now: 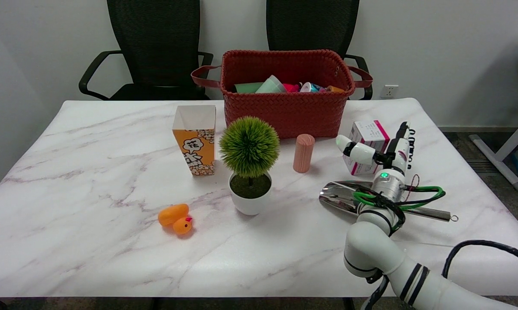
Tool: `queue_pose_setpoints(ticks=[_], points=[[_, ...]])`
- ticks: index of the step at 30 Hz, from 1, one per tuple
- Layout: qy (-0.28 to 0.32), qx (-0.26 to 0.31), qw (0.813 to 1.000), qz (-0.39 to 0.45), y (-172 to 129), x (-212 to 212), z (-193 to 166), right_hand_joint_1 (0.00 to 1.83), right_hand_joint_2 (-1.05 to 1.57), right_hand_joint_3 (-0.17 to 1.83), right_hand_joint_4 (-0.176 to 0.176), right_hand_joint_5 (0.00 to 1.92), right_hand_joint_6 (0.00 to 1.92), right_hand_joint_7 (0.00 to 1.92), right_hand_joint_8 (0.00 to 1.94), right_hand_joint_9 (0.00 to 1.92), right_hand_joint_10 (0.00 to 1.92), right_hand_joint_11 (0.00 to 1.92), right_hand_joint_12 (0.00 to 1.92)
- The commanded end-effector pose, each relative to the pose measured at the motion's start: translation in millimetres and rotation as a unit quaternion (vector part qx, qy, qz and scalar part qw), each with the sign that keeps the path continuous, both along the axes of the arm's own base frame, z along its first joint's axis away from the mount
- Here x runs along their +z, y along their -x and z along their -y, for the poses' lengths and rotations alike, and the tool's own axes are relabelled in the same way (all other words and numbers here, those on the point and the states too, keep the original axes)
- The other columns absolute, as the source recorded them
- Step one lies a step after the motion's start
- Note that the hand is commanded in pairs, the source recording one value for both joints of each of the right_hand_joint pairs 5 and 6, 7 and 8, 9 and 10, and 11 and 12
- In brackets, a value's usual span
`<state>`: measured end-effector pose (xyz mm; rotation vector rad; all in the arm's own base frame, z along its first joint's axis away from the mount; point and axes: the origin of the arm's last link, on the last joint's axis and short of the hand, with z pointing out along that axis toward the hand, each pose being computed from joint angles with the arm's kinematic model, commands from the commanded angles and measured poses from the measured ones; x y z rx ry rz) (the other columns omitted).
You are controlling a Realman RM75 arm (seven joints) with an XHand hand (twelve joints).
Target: Pick up the white paper box.
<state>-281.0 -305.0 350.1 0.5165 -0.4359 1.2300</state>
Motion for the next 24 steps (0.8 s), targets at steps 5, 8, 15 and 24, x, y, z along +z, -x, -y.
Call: queue_pose_setpoints(ticks=[5,8,15,24], points=[[-0.007,0.001,1.000,0.020,9.1,7.4,12.8,1.19,0.05,0.68,0.000,0.00,0.00,0.00,0.00,0.00,0.00,0.00,0.00],[-0.005,-0.005,1.000,0.021,12.4,9.3,13.8,1.19,0.05,0.68,0.000,0.00,0.00,0.00,0.00,0.00,0.00,0.00,0.00],[0.001,-0.011,1.000,0.025,15.9,12.7,12.9,1.19,0.05,0.68,0.000,0.00,0.00,0.00,0.00,0.00,0.00,0.00,0.00],[0.004,-0.014,0.999,0.031,19.0,13.6,10.8,1.19,0.06,0.68,0.000,0.00,0.00,0.00,0.00,0.00,0.00,0.00,0.00]])
